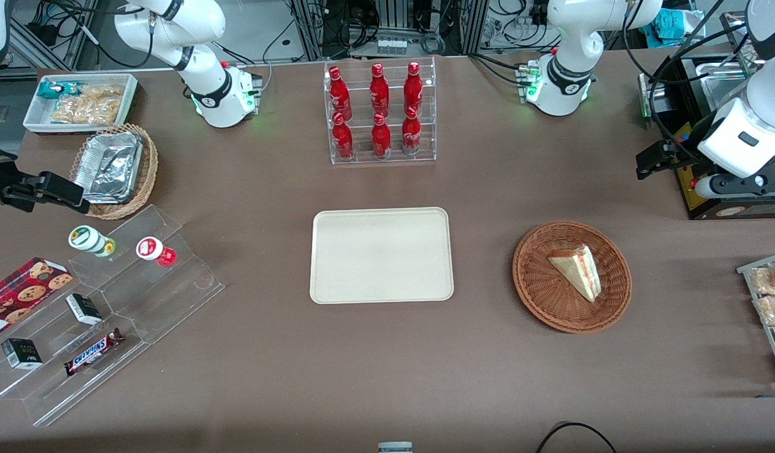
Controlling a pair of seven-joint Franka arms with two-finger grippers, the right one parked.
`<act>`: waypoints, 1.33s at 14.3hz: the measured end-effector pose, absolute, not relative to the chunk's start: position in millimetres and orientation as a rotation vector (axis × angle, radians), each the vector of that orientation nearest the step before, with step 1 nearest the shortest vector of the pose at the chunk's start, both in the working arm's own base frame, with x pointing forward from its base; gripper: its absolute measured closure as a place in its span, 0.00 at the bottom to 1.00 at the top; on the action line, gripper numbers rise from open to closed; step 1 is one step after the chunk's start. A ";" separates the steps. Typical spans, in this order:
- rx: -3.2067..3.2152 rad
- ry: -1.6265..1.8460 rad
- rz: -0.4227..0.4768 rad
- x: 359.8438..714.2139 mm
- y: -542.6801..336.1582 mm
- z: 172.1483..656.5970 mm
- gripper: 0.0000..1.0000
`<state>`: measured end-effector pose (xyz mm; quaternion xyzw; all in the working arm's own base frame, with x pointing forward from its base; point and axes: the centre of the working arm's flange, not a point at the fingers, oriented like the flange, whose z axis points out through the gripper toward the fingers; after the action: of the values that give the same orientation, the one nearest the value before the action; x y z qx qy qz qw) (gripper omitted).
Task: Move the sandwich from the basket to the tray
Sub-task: 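Move the left gripper over the wrapped sandwich in the wicker basket, then lower the left gripper and close it on the wrapped sandwich, lifting it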
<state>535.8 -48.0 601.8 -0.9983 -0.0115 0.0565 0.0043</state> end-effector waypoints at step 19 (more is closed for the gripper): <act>-3.141 -0.244 0.026 548.4 -48.8 335.5 0.00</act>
<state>548.4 -48.8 335.5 -0.9970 -0.0774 0.0084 -0.0044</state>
